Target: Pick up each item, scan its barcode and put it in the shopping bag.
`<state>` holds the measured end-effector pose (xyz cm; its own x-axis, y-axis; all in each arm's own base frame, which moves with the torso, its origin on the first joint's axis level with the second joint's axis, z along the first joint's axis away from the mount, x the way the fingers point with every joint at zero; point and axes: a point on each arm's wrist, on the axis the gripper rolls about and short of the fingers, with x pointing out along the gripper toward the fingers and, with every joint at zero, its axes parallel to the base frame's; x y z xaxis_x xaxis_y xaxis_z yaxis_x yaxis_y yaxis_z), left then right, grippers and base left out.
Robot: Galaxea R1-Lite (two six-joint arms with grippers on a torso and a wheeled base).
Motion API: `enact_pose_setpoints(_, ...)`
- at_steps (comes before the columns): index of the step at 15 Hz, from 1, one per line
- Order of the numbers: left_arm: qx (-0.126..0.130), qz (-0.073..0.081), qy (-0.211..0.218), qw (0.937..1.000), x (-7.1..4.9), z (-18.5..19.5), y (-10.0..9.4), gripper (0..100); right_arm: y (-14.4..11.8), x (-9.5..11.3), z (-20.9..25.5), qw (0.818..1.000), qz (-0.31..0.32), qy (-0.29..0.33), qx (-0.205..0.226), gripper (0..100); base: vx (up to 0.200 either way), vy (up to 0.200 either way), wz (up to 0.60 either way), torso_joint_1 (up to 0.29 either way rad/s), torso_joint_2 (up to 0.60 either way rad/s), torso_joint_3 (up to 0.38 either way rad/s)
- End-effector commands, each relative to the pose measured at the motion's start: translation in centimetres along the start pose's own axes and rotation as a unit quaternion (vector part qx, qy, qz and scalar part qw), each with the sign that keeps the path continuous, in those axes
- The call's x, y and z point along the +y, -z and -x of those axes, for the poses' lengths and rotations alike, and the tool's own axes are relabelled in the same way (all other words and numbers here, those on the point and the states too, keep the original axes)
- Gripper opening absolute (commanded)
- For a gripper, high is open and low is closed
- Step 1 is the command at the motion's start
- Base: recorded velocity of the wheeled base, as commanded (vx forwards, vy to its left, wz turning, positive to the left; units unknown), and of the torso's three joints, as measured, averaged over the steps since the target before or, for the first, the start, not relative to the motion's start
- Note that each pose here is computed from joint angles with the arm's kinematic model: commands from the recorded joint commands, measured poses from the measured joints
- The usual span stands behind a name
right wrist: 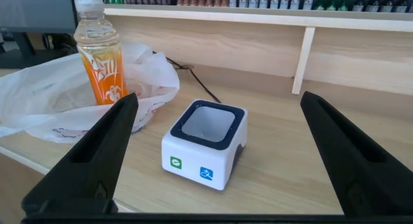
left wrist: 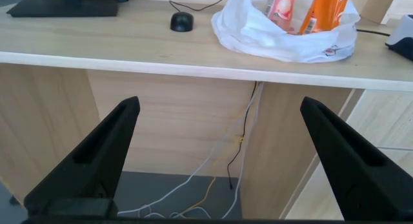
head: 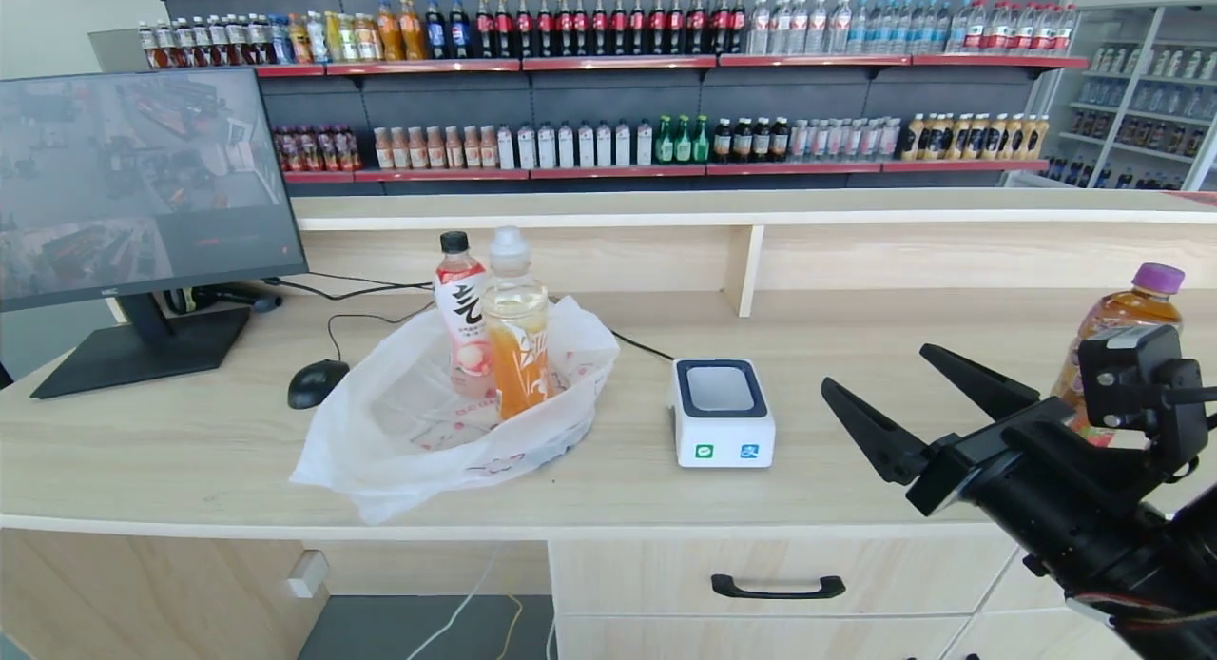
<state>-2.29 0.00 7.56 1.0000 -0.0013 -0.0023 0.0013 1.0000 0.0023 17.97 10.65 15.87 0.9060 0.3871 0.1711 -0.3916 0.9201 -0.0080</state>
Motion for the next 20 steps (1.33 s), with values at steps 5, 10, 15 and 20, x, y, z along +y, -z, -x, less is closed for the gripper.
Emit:
enact_pose_setpoints(5, 0.000, 0.002, 0.000, 1.0000, 0.0, 0.0, 0.0, 100, 0.1, -0.1, 0.8, 1.000, 0.001, 0.000, 0.006, 100, 0.000, -0.040, 0.00, 0.000, 0.00, 0.000)
enact_pose_setpoints(10, 0.000, 0.004, 0.000, 1.0000, 0.0, 0.0, 0.0, 100, 0.1, -1.1, 3.0, 1.000, 0.004, 0.018, 0.013, 100, 0.000, 0.000, 0.00, 0.000, 0.00, 0.000)
enact_pose_setpoints(15, -0.001, 0.004, -0.001, 1.0000, 0.0, 0.0, 0.0, 100, -0.5, -1.6, 5.4, 1.000, 0.003, 0.024, 0.000, 100, 0.000, 0.000, 0.00, 0.000, 0.00, 0.000)
enact_pose_setpoints(20, -0.001, 0.003, 0.000, 1.0000, 0.0, 0.0, 0.0, 100, 0.4, -1.4, 4.8, 0.999, 0.005, 0.022, 0.024, 100, 0.000, 0.000, 0.00, 0.000, 0.00, 0.000)
